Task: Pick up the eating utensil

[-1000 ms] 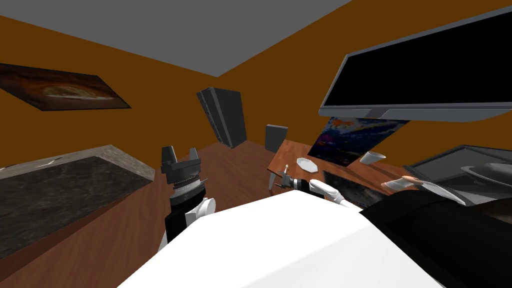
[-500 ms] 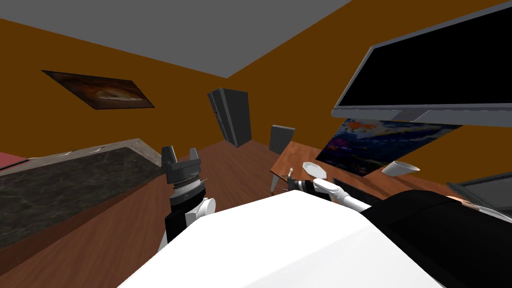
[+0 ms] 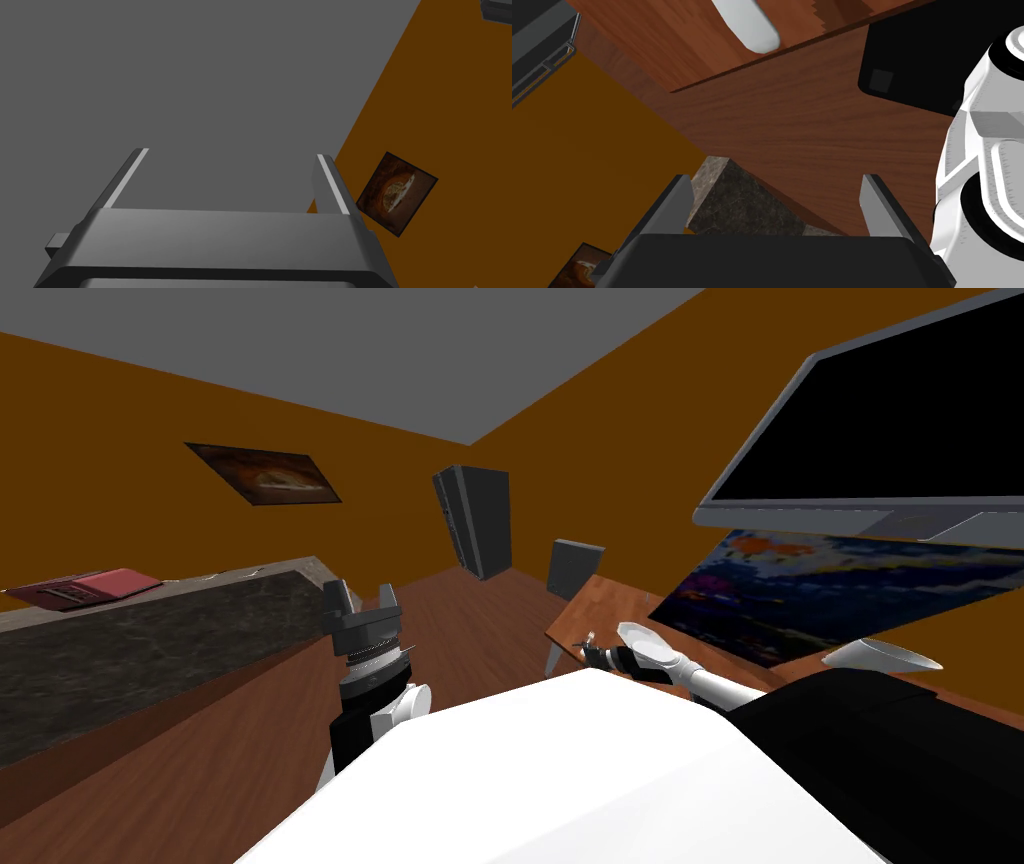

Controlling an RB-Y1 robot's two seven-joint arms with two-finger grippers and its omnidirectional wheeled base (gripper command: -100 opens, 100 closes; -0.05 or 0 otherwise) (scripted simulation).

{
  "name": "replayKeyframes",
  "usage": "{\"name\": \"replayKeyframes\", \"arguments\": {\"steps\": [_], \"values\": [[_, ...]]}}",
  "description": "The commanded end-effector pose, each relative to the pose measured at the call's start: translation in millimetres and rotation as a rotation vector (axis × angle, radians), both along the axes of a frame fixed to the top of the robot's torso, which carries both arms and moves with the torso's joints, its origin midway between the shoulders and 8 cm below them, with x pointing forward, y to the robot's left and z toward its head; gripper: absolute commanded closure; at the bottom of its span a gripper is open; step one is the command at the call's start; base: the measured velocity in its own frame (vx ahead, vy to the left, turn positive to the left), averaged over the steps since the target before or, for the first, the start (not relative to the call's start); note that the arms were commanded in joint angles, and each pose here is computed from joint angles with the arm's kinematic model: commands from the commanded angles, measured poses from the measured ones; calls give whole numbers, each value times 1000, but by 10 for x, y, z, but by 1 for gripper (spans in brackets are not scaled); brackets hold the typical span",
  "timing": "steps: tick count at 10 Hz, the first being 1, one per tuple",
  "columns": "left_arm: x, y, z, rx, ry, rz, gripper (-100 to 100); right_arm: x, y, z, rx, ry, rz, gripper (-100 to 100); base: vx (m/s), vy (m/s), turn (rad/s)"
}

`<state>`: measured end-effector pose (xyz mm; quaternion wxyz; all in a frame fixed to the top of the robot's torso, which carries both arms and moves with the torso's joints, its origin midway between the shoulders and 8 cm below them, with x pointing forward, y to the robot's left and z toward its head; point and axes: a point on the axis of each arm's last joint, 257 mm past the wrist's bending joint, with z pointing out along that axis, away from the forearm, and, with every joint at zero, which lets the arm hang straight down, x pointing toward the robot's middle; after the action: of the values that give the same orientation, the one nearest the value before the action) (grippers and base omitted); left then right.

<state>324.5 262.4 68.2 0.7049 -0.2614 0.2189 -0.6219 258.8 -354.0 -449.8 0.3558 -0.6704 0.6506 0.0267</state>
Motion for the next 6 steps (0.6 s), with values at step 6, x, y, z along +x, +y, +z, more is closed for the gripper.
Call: {"name": "replayKeyframes", "arguments": {"steps": [6], "values": [[0, 0, 0, 0, 0, 0, 0, -251, -842, -248, -291, 40, 208, -100, 35, -69, 173]]}}
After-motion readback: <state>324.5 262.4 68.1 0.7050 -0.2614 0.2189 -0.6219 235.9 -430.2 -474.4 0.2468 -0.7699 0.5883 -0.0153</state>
